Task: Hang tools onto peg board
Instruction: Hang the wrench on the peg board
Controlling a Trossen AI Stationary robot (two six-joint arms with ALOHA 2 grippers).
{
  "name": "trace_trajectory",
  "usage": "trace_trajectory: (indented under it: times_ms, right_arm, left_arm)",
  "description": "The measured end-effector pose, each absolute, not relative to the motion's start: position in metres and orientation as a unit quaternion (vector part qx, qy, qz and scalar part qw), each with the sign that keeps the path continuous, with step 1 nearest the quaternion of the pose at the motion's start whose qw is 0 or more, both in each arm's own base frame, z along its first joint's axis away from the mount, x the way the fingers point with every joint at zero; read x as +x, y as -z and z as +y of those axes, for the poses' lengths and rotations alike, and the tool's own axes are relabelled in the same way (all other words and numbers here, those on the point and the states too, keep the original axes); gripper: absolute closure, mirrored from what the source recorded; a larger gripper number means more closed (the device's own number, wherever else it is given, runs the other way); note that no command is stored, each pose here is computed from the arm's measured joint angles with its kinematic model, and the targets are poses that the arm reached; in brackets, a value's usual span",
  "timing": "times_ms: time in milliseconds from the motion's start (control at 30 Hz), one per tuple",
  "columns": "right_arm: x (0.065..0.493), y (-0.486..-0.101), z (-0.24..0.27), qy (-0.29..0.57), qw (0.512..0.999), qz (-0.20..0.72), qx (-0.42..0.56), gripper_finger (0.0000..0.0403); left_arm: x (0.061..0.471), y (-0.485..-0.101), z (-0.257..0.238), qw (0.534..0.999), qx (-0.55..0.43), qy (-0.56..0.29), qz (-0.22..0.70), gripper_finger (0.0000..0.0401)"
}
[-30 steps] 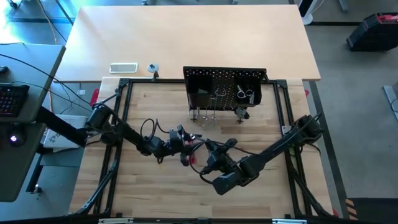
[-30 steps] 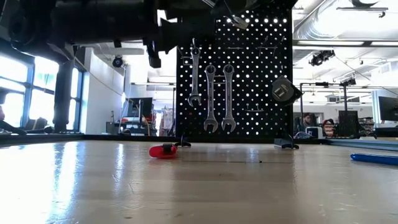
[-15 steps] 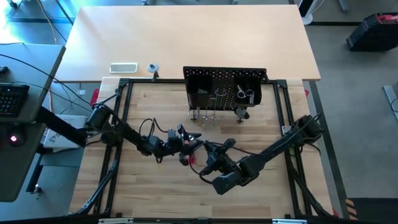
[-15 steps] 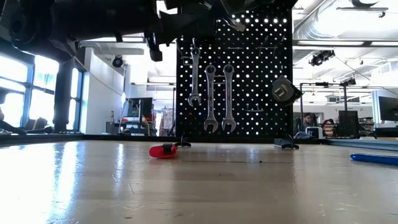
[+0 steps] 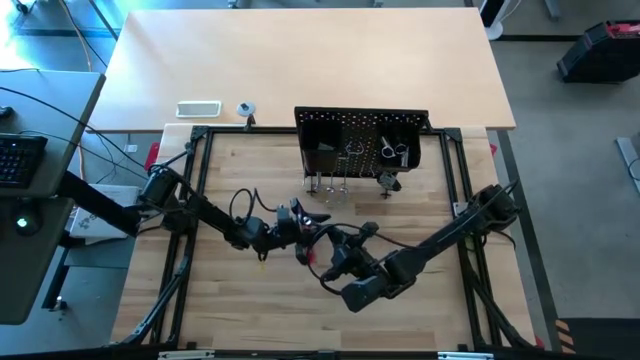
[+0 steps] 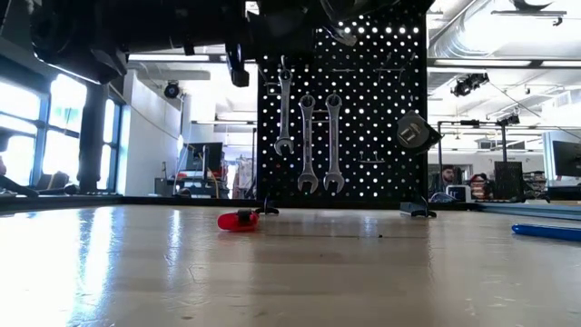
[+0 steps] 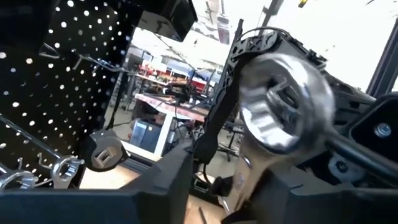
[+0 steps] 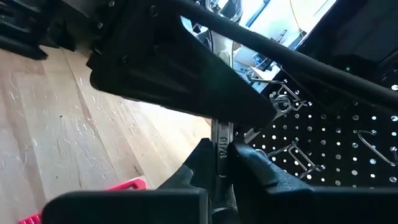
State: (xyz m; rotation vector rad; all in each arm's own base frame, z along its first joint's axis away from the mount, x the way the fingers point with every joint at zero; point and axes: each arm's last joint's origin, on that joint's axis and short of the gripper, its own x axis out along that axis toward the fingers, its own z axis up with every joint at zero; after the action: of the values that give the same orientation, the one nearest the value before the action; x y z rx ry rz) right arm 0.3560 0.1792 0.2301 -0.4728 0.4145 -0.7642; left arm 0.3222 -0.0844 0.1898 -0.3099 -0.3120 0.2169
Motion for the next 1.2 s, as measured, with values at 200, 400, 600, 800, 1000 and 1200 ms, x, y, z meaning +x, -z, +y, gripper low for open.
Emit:
trace_trajectory:
  times_ms: [200,400,600,800,1000,1200]
  right_arm:
    - [0.356,-0.230,0.179,0.369,0.879,0.198,-0.228,0.0377]
    - [0.356,-0.230,0.179,0.371,0.878,0.198,-0.230,0.0377]
    - [0.355,-0.228,0.179,0.369,0.881,0.199,-0.220,0.0343]
    - [0.349,-0.223,0.177,0.368,0.882,0.211,-0.206,0.0269]
    - [0.338,-0.214,0.178,0.353,0.883,0.246,-0.187,0.0245]
    - [0.323,-0.207,0.180,0.345,0.880,0.281,-0.168,0.0243]
  left_arm:
    - [0.323,-0.190,-0.086,0.976,-0.126,-0.094,-0.151,0.0371]
    - [0.323,-0.190,-0.086,0.980,-0.097,-0.084,-0.149,0.0390]
    - [0.323,-0.190,-0.087,0.986,-0.049,-0.073,-0.143,0.0397]
    - [0.322,-0.185,-0.086,0.993,0.003,-0.076,-0.093,0.0399]
    - [0.310,-0.180,-0.079,0.996,0.042,-0.076,0.007,0.0400]
    - [0.293,-0.184,-0.058,0.988,0.043,-0.083,0.120,0.0400]
